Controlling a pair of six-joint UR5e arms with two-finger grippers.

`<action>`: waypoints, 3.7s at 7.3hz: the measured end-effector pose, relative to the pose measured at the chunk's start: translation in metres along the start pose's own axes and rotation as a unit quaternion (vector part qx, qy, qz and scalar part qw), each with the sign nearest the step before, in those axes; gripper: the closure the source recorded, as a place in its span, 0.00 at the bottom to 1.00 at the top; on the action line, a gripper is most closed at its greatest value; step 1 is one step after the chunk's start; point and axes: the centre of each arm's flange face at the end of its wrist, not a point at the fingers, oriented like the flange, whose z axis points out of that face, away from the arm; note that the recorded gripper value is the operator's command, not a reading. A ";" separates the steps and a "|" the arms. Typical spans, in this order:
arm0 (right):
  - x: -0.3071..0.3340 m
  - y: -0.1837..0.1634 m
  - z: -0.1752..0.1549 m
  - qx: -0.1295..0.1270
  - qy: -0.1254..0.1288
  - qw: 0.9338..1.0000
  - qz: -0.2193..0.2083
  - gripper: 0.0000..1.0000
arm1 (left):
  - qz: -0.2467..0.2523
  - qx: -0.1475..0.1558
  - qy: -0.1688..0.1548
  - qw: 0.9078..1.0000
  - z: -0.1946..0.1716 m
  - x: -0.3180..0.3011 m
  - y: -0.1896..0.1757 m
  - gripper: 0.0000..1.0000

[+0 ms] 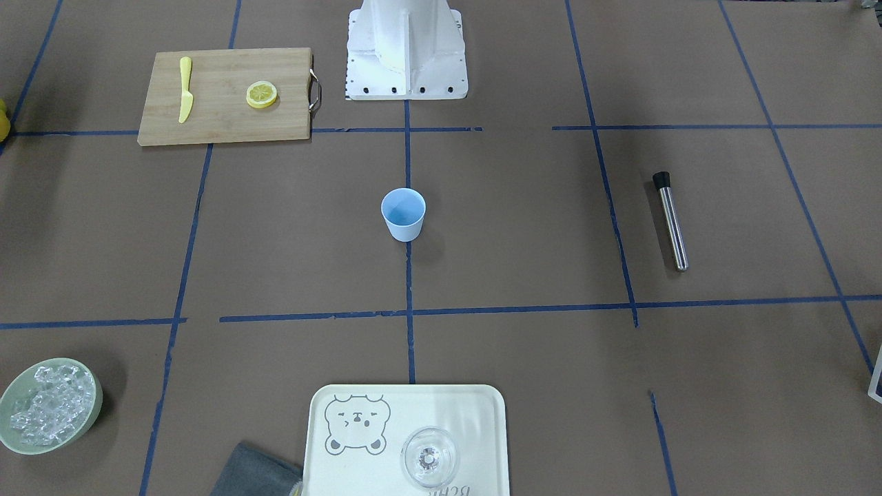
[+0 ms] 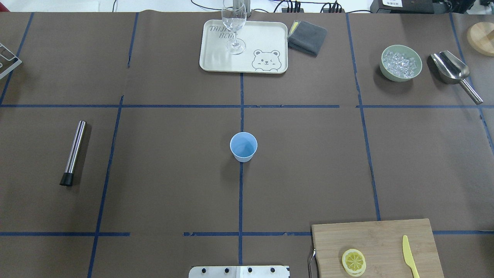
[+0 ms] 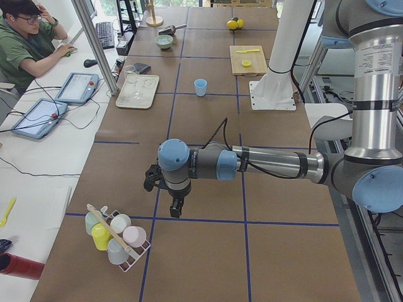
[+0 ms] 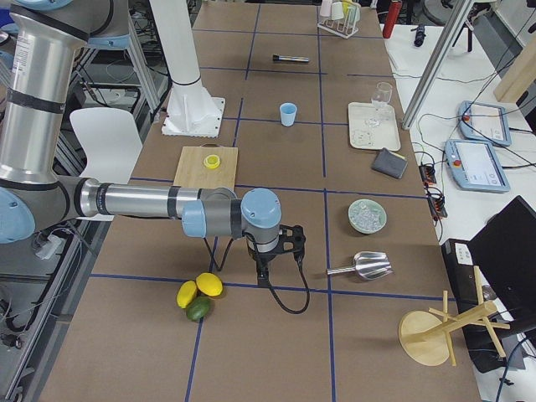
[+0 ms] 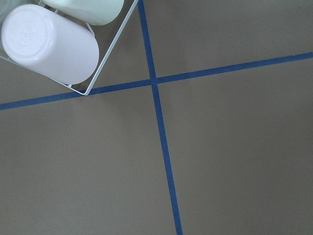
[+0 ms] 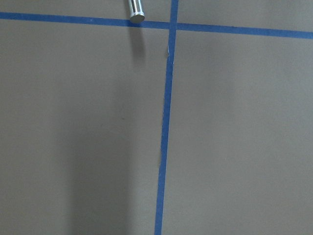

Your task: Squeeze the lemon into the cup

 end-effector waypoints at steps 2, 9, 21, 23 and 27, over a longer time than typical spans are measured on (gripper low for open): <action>-0.001 -0.001 -0.001 0.001 0.001 1.000 -0.001 0.00 | 0.000 0.001 0.000 1.000 -0.001 0.000 0.000 0.00; -0.032 -0.049 -0.019 0.029 -0.003 0.999 -0.041 0.00 | 0.001 0.000 0.001 1.000 0.000 0.000 0.003 0.00; -0.420 0.050 0.005 0.063 -0.056 0.996 -0.005 0.00 | 0.011 0.010 0.002 1.000 -0.004 0.005 0.001 0.00; -0.472 0.107 0.047 0.084 -0.034 0.996 0.020 0.00 | 0.017 0.016 0.001 1.000 -0.006 0.007 0.000 0.00; -0.514 0.197 0.106 0.117 -0.017 0.993 0.025 0.00 | 0.022 0.020 0.000 1.000 -0.008 0.009 -0.002 0.00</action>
